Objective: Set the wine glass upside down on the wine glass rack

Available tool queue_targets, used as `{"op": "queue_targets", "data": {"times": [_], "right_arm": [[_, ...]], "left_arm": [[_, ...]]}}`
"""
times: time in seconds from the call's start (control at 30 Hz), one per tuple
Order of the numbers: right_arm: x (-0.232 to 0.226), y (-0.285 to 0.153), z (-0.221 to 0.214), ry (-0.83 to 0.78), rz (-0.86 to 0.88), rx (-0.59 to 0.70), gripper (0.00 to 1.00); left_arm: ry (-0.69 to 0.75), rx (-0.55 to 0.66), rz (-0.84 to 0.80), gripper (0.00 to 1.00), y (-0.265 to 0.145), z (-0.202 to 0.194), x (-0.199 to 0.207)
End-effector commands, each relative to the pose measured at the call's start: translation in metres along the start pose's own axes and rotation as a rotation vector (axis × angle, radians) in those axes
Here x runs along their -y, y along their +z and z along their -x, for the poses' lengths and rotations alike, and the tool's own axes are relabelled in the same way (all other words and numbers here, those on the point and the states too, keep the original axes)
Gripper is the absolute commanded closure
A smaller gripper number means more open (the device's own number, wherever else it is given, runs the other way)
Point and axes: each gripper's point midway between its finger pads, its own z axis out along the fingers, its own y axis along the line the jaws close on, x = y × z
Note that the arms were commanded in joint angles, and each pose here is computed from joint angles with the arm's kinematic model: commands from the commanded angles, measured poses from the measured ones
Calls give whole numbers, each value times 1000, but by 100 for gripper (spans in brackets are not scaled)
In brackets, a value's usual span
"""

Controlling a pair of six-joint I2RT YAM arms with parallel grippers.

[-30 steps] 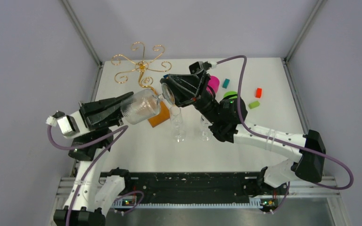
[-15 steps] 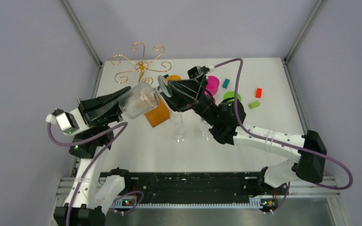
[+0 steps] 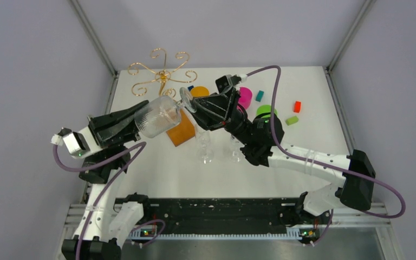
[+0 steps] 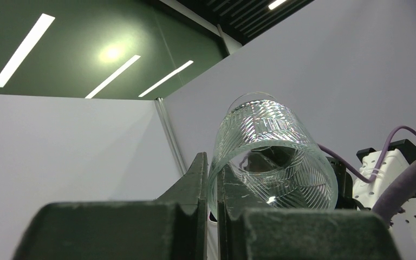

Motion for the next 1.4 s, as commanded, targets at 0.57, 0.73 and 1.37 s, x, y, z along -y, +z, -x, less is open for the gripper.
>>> {"op": "queue_targets", "data": {"times": [0.57, 0.73, 1.37], "right_arm": [[-53, 6, -19, -35, 153, -74, 80], [-50, 6, -18, -27, 149, -71, 100], [-69, 2, -14, 10, 275, -53, 100]], "left_arm": [[33, 55, -35, 100, 1, 15, 13], [31, 45, -35, 100, -1, 11, 13], [0, 22, 24, 89, -16, -8, 4]]}}
